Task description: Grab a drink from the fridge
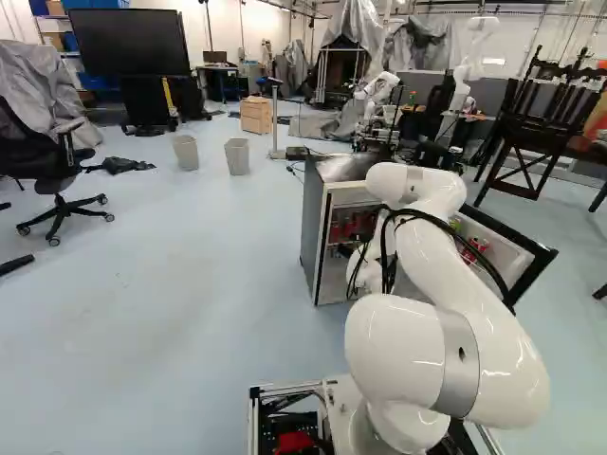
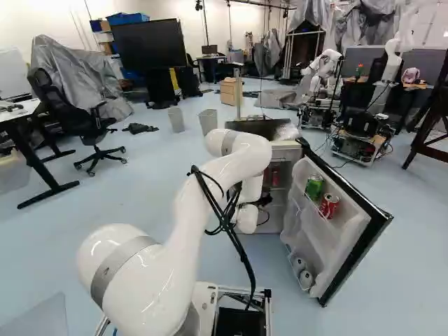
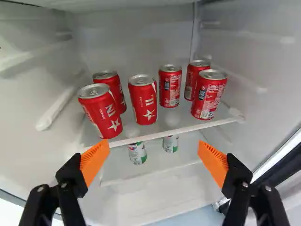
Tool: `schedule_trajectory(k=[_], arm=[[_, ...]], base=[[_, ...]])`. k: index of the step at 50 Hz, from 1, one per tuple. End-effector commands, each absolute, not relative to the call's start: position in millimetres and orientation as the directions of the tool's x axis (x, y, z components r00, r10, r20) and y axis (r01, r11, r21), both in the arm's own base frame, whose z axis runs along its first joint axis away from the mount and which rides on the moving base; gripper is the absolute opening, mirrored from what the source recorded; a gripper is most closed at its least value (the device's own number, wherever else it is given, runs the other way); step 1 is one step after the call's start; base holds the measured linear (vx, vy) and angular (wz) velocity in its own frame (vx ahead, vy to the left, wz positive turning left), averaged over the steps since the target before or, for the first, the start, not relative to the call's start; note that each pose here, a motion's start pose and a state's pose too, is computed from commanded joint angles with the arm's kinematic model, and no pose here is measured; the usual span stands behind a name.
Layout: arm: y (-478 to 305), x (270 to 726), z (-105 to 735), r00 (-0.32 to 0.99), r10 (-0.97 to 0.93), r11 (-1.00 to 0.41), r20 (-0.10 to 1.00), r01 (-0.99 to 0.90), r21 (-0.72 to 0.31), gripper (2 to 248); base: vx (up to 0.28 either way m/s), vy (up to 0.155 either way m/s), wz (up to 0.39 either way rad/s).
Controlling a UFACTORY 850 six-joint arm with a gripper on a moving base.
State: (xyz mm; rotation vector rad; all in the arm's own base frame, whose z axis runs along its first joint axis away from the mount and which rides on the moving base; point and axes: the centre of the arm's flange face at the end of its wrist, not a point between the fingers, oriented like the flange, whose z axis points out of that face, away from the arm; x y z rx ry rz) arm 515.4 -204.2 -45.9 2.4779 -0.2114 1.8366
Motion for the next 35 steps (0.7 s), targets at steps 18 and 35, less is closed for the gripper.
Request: schedule_trajectory(k=[18,35], arm=[[-218.1,524.4,-48.8,0.239,-0.071,-0.987,0.968,-0.154,-0.034,247],[-231.3,533.7,-54.1,0.213,-0.062,-0.986,0.975,-0.167,-0.027,247]], base=[[0.000,0.000,0.000],[0.000,0.000,0.000]])
